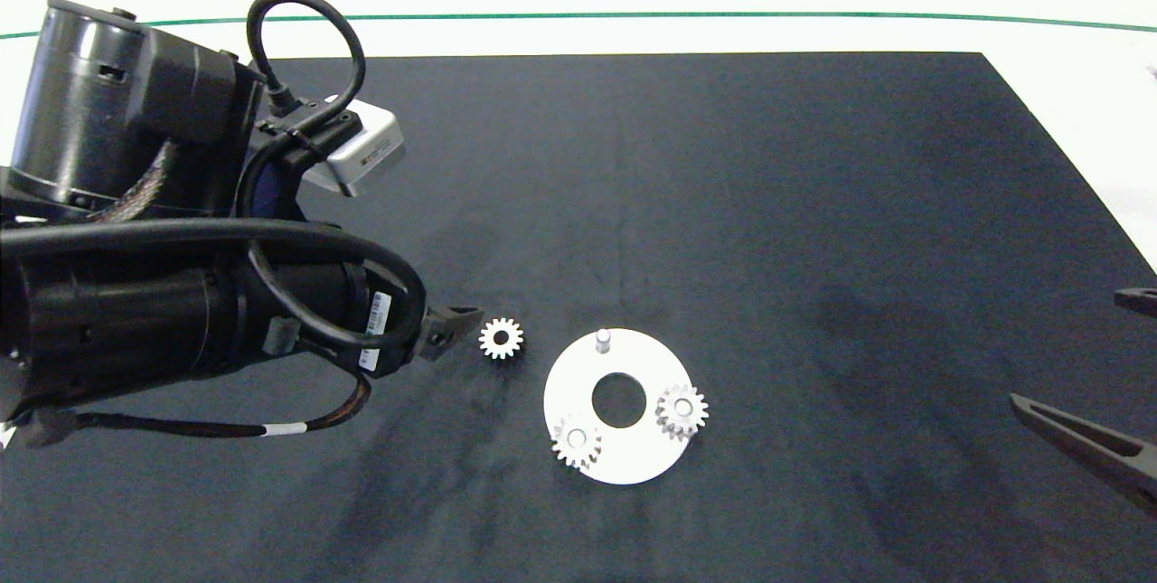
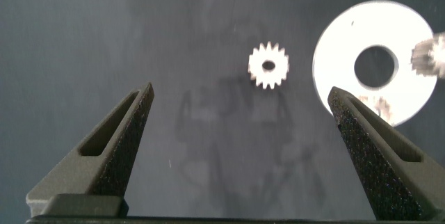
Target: Install three planetary gears onto the carrier pins
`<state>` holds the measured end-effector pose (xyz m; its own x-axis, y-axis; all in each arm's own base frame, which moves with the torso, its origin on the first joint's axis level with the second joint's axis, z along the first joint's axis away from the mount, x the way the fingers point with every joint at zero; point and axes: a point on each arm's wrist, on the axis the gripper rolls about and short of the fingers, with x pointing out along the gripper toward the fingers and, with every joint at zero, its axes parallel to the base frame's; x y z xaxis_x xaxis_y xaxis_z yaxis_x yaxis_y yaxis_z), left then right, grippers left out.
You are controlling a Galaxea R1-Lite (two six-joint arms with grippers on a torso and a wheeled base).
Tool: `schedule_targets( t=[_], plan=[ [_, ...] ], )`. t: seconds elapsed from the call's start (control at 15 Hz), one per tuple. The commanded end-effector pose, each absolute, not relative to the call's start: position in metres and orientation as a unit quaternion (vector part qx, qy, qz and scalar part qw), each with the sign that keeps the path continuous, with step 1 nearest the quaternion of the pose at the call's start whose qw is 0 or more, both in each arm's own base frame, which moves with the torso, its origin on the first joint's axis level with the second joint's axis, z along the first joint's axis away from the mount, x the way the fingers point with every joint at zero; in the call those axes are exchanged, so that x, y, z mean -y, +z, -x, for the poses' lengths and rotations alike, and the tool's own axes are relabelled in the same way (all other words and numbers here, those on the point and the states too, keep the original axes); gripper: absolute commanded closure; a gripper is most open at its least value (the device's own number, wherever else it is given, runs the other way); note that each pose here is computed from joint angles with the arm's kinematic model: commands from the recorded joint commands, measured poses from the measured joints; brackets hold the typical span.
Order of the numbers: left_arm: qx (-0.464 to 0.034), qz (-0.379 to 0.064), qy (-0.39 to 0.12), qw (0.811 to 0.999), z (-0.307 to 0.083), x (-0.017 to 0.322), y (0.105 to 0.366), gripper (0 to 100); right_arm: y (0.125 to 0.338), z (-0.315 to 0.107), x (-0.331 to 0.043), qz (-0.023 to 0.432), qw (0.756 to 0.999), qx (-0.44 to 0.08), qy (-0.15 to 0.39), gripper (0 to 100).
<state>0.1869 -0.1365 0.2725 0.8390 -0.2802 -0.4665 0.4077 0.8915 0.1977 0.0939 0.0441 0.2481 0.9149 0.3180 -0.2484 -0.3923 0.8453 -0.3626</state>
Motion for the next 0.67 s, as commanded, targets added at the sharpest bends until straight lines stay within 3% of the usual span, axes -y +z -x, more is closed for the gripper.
schedule_targets(
  t=[0.07, 0.2, 0.33, 0.53, 0.67],
  plan=[
    [-0.251, -0.166, -0.178, 0.937, -0.209, 0.152, 0.257, 0, 0.252, -0.093, -0.044, 0.206, 0.958, -0.081, 0.185, 0],
    [-0.245, -0.162, -0.178, 0.939, -0.206, 0.15, 0.261, 0, 0.255, -0.09, -0.042, 0.203, 0.959, -0.073, 0.183, 0],
    [-0.221, -0.151, -0.169, 0.949, -0.19, 0.131, 0.28, 0, 0.257, -0.089, -0.042, 0.202, 0.96, -0.069, 0.182, 0],
    [-0.251, -0.145, -0.117, 0.95, -0.195, 0.107, 0.272, 0, 0.264, -0.083, -0.038, 0.201, 0.963, -0.051, 0.172, 0],
    [-0.239, -0.137, -0.099, 0.956, -0.185, 0.092, 0.278, 0, 0.262, -0.084, -0.039, 0.21, 0.96, -0.055, 0.176, 0]
  ],
)
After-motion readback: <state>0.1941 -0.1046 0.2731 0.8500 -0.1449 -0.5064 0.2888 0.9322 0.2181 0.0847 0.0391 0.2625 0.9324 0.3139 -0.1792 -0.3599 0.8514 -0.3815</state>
